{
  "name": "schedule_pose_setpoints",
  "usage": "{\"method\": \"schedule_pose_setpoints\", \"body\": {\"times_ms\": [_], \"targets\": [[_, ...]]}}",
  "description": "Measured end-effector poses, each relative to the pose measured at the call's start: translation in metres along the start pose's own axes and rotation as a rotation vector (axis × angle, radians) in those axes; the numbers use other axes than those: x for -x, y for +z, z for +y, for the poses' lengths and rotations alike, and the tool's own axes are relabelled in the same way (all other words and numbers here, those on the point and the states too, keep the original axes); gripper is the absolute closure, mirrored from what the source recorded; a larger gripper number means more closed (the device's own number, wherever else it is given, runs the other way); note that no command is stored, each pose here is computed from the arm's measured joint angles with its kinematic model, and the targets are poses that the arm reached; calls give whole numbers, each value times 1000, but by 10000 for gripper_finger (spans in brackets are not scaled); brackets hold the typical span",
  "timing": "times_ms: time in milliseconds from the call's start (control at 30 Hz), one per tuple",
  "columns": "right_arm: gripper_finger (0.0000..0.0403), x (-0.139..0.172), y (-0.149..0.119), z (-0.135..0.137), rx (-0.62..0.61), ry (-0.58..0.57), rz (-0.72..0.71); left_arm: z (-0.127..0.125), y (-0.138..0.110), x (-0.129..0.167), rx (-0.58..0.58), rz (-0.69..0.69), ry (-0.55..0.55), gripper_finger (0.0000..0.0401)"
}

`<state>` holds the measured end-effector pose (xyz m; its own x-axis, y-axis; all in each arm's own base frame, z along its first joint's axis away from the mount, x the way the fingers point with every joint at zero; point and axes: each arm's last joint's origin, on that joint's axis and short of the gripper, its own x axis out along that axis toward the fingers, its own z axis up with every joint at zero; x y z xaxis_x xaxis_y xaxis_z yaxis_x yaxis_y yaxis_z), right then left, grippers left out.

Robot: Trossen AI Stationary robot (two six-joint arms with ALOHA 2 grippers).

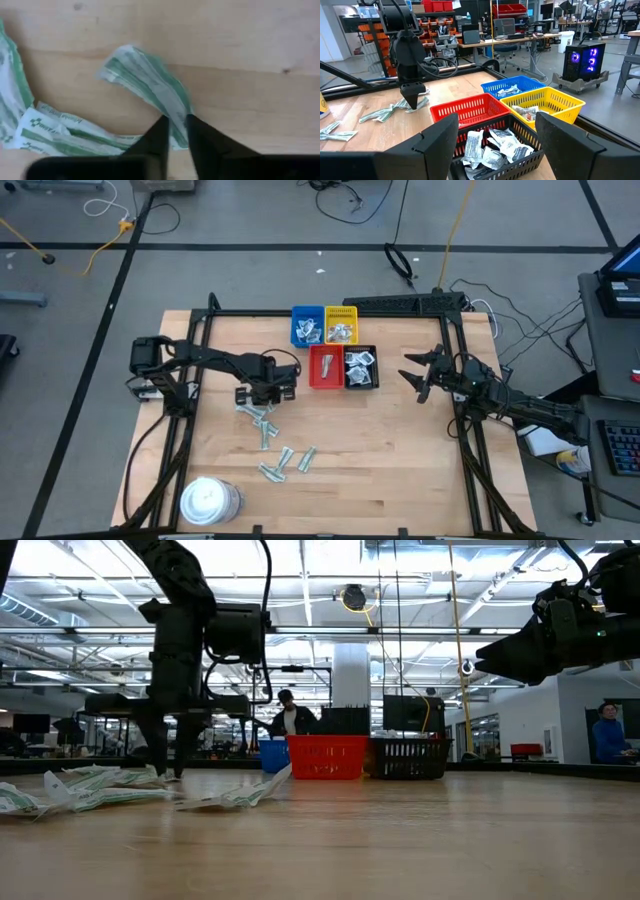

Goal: Pick & Place First Aid Supplies
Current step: Put the bandage pack into the red bin

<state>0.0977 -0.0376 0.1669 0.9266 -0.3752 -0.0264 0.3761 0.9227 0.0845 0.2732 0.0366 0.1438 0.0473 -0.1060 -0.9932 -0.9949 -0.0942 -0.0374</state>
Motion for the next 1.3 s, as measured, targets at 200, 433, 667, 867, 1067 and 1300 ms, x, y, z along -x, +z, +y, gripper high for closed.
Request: {"method": "schedule_pose_setpoints", "body": {"times_ms": [200, 433, 667, 867, 1067, 1300], "targets": [[143, 0, 0, 0, 0, 0, 0, -3, -1, 0, -76, 1, -29, 392], [140, 0, 0, 0, 0, 0, 0, 0, 0, 10, -78, 22, -59, 397], [141, 0, 0, 0, 0, 0, 0, 12, -1, 37, -73, 9, -105, 399], [144, 0, 0, 0, 0, 0, 1, 24, -4, 59, -78, 7, -143, 399], [143, 0, 0, 0, 0, 0, 0, 36, -3, 75, -72, 17, -172, 400], [141, 0, 0, 0, 0, 0, 0, 35, -1, 84, -76, 43, -192, 400]]}}
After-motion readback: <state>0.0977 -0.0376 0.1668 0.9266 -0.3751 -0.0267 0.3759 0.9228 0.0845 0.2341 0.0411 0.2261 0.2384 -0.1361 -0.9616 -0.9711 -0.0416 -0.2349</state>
